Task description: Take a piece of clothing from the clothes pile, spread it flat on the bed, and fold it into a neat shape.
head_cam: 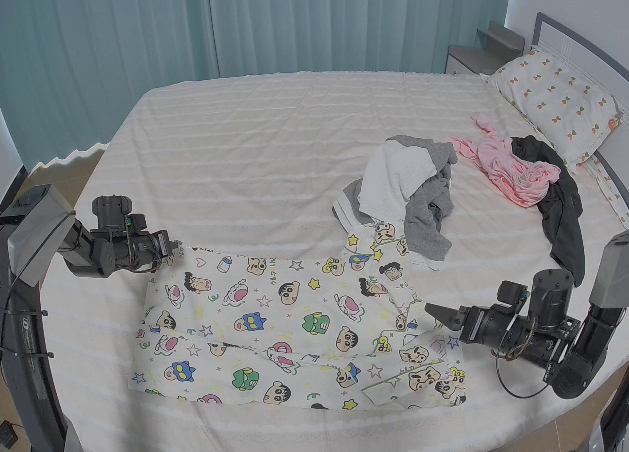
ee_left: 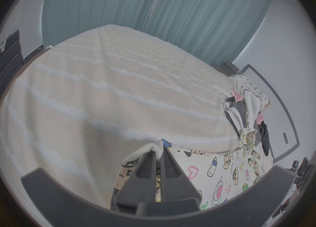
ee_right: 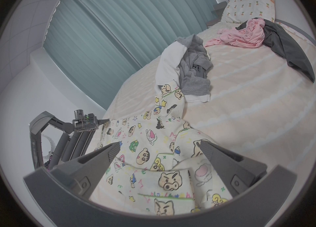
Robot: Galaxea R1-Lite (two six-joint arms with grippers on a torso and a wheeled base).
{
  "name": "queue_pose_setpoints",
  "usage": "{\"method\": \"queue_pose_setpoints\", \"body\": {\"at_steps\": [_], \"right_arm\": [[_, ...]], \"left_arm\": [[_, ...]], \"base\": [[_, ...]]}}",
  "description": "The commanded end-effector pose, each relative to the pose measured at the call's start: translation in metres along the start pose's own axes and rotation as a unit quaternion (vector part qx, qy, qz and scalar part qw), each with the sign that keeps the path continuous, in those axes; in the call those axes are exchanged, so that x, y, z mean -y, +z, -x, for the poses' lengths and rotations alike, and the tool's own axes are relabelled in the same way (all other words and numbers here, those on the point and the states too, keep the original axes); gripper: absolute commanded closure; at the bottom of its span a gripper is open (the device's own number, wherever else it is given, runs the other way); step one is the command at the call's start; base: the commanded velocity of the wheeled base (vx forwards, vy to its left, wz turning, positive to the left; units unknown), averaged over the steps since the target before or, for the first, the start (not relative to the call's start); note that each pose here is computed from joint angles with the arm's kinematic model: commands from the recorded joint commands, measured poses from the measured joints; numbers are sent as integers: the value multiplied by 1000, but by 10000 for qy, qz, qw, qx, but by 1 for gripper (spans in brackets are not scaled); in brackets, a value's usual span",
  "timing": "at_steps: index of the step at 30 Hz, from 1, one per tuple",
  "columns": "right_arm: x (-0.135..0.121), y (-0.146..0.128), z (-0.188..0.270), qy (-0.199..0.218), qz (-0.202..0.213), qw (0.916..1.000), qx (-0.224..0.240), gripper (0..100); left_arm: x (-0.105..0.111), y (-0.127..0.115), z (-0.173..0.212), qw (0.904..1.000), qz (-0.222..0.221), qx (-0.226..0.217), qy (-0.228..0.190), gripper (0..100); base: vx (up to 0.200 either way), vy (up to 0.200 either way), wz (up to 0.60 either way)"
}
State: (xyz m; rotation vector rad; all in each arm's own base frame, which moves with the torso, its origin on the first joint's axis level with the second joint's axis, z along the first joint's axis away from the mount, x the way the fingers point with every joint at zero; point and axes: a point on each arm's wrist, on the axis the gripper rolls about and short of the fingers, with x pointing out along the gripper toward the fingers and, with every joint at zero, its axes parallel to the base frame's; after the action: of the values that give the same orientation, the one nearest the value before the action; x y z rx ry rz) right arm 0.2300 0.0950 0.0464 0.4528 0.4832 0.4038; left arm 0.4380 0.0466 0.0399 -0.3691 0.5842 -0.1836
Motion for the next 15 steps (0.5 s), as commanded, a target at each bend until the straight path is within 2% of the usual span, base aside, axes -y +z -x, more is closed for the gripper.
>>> {"method": "queue_pose_setpoints", "body": {"at_steps": [1, 4, 8, 15], "right_arm": [[8, 14, -28, -186, 29, 9998, 7, 0], [10, 35, -60, -439, 1, 9987, -273, 0], [13, 52, -93, -509, -108, 9968, -613, 0], [22, 49, -139, -606, -186, 9920, -1088, 0]], "left_arm": [[-4, -1, -7, 10000, 41, 14, 65, 100], [-6, -1, -10, 9997, 76, 79, 207, 100], [-6, 0, -9, 9994, 257, 111, 198, 100], [-7, 1, -9, 9992, 291, 126, 248, 100]], "base": [[0, 0, 0], [0, 0, 0], [0, 0, 0], [0, 0, 0]]}}
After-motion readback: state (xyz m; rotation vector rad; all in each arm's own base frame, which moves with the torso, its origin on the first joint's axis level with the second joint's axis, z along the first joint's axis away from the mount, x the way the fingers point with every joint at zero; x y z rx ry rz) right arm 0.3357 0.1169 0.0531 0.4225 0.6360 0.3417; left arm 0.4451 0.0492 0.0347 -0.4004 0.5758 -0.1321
